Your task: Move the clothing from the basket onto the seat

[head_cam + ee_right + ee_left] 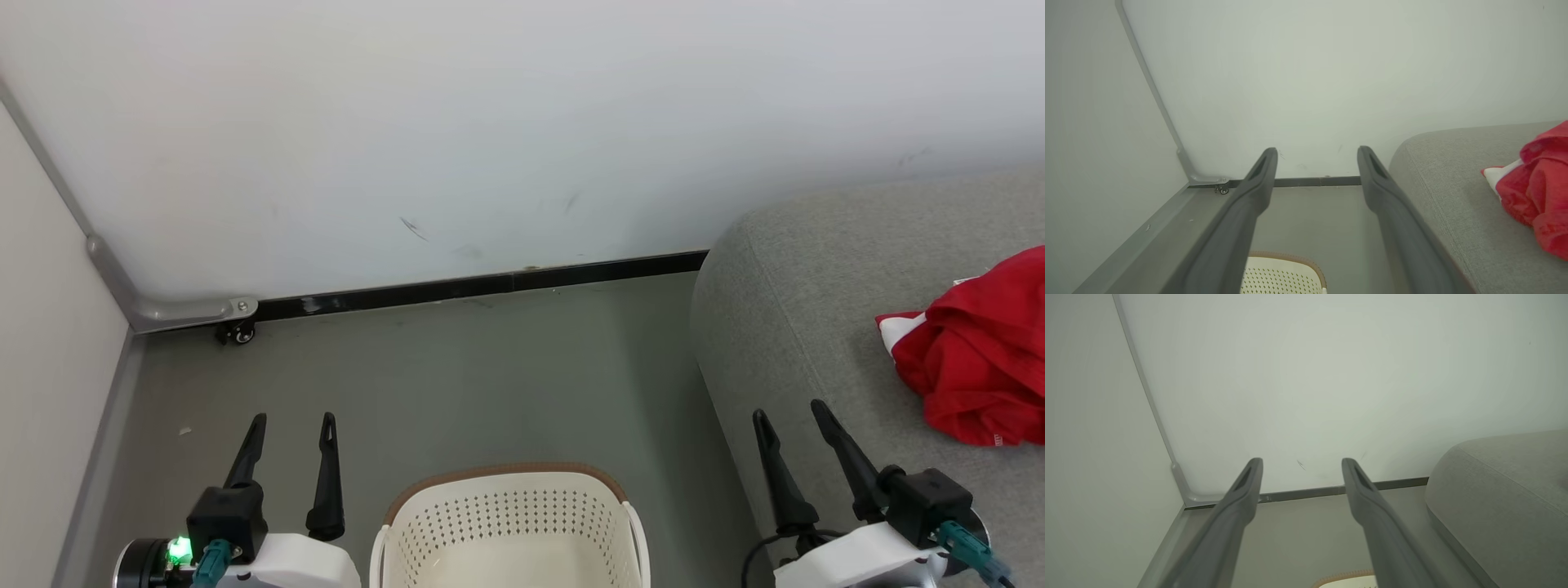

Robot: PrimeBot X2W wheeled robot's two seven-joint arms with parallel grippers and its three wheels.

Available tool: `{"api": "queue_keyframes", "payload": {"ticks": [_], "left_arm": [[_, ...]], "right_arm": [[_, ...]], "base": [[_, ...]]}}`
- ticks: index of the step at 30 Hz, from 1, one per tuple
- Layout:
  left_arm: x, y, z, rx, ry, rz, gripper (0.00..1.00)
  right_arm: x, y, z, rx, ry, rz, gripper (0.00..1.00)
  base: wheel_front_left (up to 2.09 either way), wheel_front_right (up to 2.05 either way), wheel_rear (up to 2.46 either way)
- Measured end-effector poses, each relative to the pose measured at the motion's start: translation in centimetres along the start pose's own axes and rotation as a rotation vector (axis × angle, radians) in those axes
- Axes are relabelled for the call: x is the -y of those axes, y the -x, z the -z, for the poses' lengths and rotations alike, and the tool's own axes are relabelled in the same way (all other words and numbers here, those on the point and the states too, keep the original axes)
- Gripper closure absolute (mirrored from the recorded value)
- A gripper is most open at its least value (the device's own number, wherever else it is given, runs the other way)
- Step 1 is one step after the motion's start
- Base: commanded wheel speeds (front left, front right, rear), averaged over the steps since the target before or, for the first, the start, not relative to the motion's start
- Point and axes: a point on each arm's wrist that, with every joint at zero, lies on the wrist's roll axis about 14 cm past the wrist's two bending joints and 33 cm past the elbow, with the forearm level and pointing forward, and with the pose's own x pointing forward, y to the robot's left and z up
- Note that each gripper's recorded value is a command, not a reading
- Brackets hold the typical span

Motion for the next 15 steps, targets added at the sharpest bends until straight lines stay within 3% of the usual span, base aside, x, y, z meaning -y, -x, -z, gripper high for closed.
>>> {"api": "queue_keyframes", "payload": {"ticks": [15], "left_arm": [[0.2,-0.4,0.0,0.0,0.0,-0.002,0.0]], "right_arm": [[1.2,1.0,-0.8,0.016,0.04,0.051,0.0]], "base": [[0.0,0.0,0.0]]}}
